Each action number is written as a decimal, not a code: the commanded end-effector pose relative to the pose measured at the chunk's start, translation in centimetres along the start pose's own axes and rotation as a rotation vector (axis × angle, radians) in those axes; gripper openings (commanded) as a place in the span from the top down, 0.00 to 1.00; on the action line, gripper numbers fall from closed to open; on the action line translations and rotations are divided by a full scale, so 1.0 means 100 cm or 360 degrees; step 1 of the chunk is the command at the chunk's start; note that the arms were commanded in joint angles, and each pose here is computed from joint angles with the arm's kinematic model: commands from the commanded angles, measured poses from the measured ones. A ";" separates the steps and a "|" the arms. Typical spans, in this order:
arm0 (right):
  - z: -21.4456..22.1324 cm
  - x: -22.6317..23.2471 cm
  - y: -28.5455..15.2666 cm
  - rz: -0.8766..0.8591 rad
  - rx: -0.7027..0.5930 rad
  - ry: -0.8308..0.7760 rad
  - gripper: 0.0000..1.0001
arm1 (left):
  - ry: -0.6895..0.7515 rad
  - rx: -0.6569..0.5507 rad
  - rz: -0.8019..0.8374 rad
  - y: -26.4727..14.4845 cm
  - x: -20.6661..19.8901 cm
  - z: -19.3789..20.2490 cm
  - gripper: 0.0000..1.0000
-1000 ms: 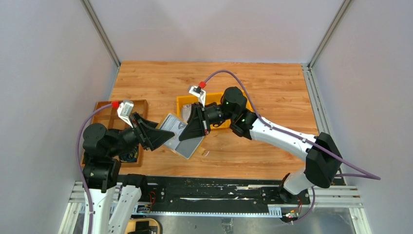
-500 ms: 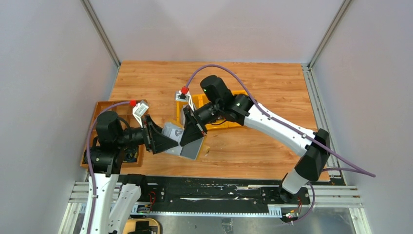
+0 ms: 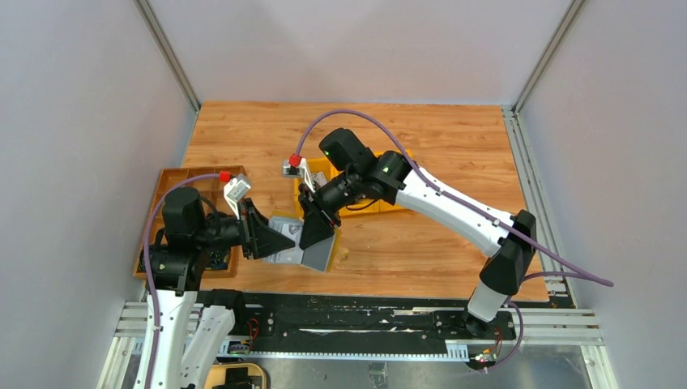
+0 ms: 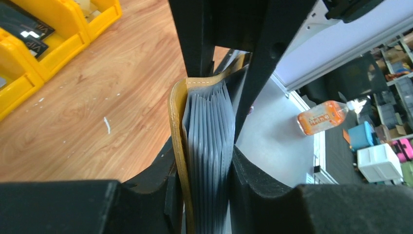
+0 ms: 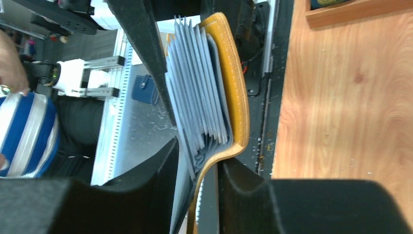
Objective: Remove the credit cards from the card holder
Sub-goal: Remove the credit card from the card holder.
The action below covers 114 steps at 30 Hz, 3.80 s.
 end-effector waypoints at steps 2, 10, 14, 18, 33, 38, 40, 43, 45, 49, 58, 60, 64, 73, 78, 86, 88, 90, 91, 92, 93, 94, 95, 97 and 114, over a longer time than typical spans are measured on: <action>-0.016 0.000 -0.015 0.0180 -0.0105 -0.0104 0.51 | 0.0067 -0.0028 -0.0205 -0.003 0.004 -0.006 1.00; -0.034 0.009 -0.062 0.0450 -0.0584 -0.0052 0.19 | 0.0055 -0.0247 -0.0522 -0.004 0.021 -0.027 1.00; -0.021 0.030 -0.074 0.0359 -0.0883 -0.0164 0.18 | 0.0044 -0.0321 -0.0588 -0.005 0.024 -0.036 1.00; -0.015 0.036 -0.071 0.0229 -0.0961 -0.0162 0.17 | 0.0013 -0.0342 -0.0610 -0.004 0.028 -0.039 1.00; -0.014 0.011 -0.026 0.0014 -0.0738 0.0141 0.42 | 0.0006 -0.0395 -0.0571 -0.004 0.019 -0.047 1.00; -0.010 -0.003 -0.018 0.0037 -0.0708 0.0202 0.43 | -0.0024 -0.0415 -0.0413 -0.002 0.005 -0.053 1.00; -0.009 -0.007 -0.015 0.0039 -0.0708 0.0222 0.43 | -0.0036 -0.0407 -0.0339 -0.001 -0.001 -0.054 1.00; -0.011 -0.009 -0.013 0.0010 -0.0722 0.0243 0.43 | -0.0068 -0.0401 -0.0250 0.000 -0.007 -0.055 0.97; -0.014 -0.008 -0.011 -0.0037 -0.0732 0.0249 0.45 | -0.0082 -0.0397 -0.0222 0.000 -0.008 -0.055 0.96; -0.018 -0.005 -0.008 -0.0140 -0.0748 0.0265 0.53 | -0.0099 -0.0383 -0.0172 0.001 -0.011 -0.054 0.88; -0.018 0.001 -0.009 -0.0330 -0.0785 0.0305 0.92 | -0.0146 -0.0349 -0.0045 0.001 -0.019 -0.052 0.64; -0.017 0.003 -0.010 -0.0337 -0.0786 0.0305 0.95 | -0.0174 -0.0339 0.0002 0.001 -0.022 -0.052 0.58; -0.013 0.004 -0.011 -0.0361 -0.0795 0.0303 1.00 | -0.0210 -0.0324 0.0055 0.001 -0.024 -0.052 0.57; 0.000 0.002 -0.018 -0.0354 -0.0817 0.0318 1.00 | -0.0230 -0.0349 0.0108 0.000 -0.030 -0.061 0.69; 0.007 -0.001 -0.021 -0.0332 -0.0823 0.0325 1.00 | -0.0216 -0.0368 0.0102 -0.001 -0.034 -0.066 0.72; 0.013 -0.001 -0.022 -0.0323 -0.0812 0.0325 1.00 | -0.0168 -0.0378 0.0053 -0.002 -0.036 -0.069 0.68; 0.012 0.000 -0.023 -0.0325 -0.0817 0.0317 1.00 | -0.0147 -0.0380 0.0025 -0.003 -0.034 -0.069 0.68; 0.009 0.002 -0.024 -0.0335 -0.0822 0.0308 0.96 | -0.0139 -0.0389 0.0000 -0.003 -0.033 -0.069 0.70; 0.007 0.003 -0.025 -0.0345 -0.0831 0.0311 0.85 | -0.0137 -0.0397 -0.0017 -0.003 -0.033 -0.069 0.71; 0.003 0.004 -0.026 -0.0354 -0.0842 0.0310 0.76 | -0.0133 -0.0405 -0.0033 -0.003 -0.032 -0.068 0.72; 0.000 0.005 -0.027 -0.0366 -0.0854 0.0305 0.71 | -0.0124 -0.0414 -0.0046 -0.003 -0.032 -0.068 0.73; -0.004 0.005 -0.027 -0.0378 -0.0864 0.0304 0.68 | -0.0119 -0.0418 -0.0051 -0.003 -0.032 -0.068 0.74; -0.008 0.006 -0.028 -0.0393 -0.0874 0.0300 0.64 | -0.0115 -0.0420 -0.0050 -0.004 -0.032 -0.067 0.74; -0.015 0.006 -0.029 -0.0427 -0.0891 0.0297 0.62 | -0.0117 -0.0417 -0.0051 -0.003 -0.032 -0.067 0.74; -0.013 -0.003 -0.034 -0.0548 -0.0966 0.0386 1.00 | -0.0133 -0.0439 -0.0034 -0.005 -0.039 -0.072 0.55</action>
Point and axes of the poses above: each gripper's point midway between its finger pads, its own y axis out along the fingers, its own x axis along the line the jaws close on, z = x × y, the point moved 7 cm from there along -y, back along the fingers, and after that the axes turned 8 degrees about y, right-handed, at the moved point
